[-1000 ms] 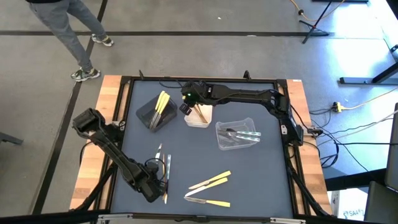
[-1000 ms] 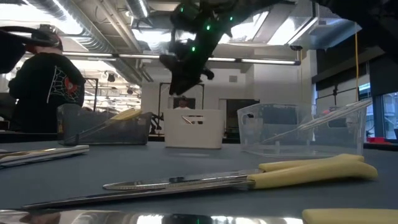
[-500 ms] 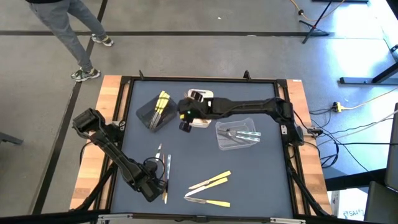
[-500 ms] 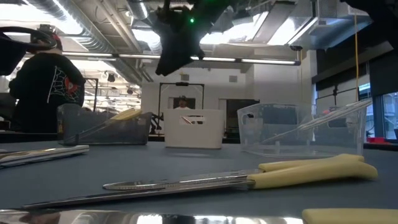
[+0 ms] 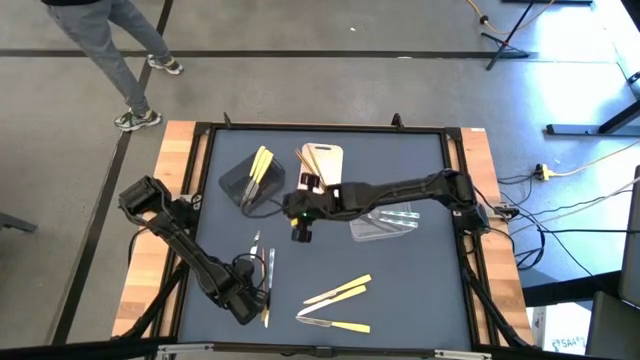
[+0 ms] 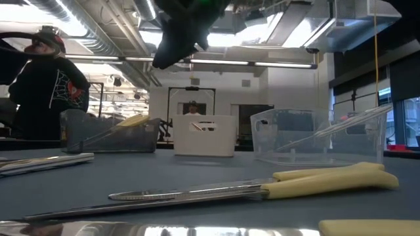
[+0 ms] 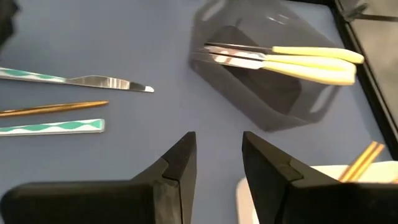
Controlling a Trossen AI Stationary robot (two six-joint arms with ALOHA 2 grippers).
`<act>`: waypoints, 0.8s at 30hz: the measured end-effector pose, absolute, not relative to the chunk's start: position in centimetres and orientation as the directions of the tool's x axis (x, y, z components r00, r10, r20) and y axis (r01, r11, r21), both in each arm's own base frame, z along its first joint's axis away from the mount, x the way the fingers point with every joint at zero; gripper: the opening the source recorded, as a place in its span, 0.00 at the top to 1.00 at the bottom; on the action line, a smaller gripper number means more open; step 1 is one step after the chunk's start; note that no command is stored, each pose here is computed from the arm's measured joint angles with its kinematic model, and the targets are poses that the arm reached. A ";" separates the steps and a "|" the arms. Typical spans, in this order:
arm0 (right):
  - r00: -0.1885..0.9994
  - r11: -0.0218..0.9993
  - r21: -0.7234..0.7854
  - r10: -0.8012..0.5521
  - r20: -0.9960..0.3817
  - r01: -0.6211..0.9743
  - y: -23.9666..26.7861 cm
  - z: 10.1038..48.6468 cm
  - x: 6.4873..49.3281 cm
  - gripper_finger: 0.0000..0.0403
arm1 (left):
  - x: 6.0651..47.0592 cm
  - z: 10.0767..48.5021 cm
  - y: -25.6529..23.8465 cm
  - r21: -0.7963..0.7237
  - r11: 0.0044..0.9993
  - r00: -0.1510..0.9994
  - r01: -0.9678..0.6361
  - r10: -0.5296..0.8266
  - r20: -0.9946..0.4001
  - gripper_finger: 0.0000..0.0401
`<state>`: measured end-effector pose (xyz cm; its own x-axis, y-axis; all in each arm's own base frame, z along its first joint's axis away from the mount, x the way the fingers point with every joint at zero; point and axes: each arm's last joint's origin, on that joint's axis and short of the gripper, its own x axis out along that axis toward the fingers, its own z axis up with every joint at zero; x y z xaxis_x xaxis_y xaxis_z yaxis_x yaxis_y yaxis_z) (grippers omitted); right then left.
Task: Sort silverware by color (type)
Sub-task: Put the left green knife into the transparent bin
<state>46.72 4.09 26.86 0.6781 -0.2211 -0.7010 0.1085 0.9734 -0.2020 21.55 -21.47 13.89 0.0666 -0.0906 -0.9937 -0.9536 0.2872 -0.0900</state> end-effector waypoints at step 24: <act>0.623 0.971 -0.165 -0.021 -0.782 -0.175 10.1 26.2 45.2 0.71 | 21.4 13.6 -21.3 -0.060 0.263 0.042 -0.963 -0.072 -0.996 0.88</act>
<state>45.19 10.09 26.16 0.6225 -0.0208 -0.7823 -0.1754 0.9705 -0.1654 21.37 -21.29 13.60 0.0418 -0.0724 -0.9965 -0.9629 0.2632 -0.0595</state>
